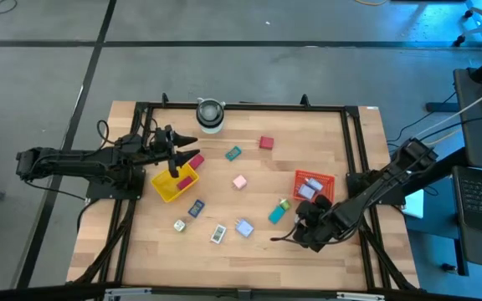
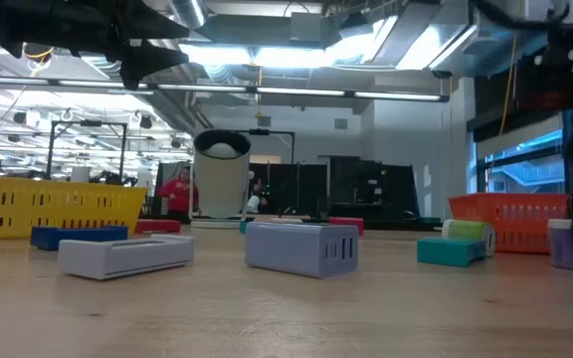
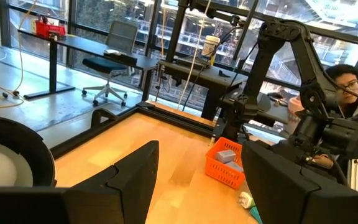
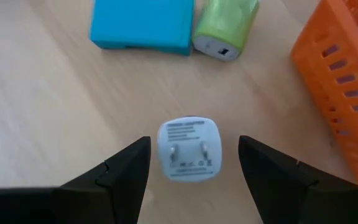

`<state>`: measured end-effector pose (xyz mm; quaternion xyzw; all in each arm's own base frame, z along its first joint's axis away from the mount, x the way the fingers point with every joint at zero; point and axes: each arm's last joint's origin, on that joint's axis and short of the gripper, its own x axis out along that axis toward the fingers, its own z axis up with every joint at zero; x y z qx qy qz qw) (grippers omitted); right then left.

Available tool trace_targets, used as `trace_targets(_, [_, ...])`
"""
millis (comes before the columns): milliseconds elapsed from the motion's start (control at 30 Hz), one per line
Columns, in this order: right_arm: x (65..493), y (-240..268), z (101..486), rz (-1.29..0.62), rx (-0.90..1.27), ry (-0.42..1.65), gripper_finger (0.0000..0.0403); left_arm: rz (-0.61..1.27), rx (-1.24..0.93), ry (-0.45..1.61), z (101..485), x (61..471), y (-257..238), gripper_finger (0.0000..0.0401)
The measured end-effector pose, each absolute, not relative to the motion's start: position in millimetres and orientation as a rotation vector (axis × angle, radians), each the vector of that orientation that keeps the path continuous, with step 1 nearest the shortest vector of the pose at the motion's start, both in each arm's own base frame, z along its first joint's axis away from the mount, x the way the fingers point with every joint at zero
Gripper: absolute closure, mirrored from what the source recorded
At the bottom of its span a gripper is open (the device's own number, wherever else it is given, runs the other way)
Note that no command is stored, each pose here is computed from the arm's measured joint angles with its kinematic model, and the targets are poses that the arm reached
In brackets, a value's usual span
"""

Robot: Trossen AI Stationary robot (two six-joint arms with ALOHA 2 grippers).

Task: Pick & Place Office items
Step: Put the purple charger adapter into the orange basket

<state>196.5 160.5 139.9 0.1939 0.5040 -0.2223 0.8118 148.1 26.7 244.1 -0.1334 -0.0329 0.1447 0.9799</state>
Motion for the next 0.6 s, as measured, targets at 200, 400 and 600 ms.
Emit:
trace_targets(200, [200.1, 161.4, 128.9, -0.489, 0.401, 1.100, 0.0163, 0.273, -0.273, -0.065, 244.2, 148.2, 26.2, 0.0175])
trace_targets(400, [200.5, 161.9, 128.5, -0.481, 0.399, 1.103, 0.0199, 0.273, -0.273, -0.065, 244.2, 148.3, 26.2, 0.0175])
trace_targets(600, [200.8, 162.3, 128.5, -0.475, 0.404, 1.106, 0.0252, 0.273, -0.273, -0.065, 244.2, 148.3, 26.2, 0.0175])
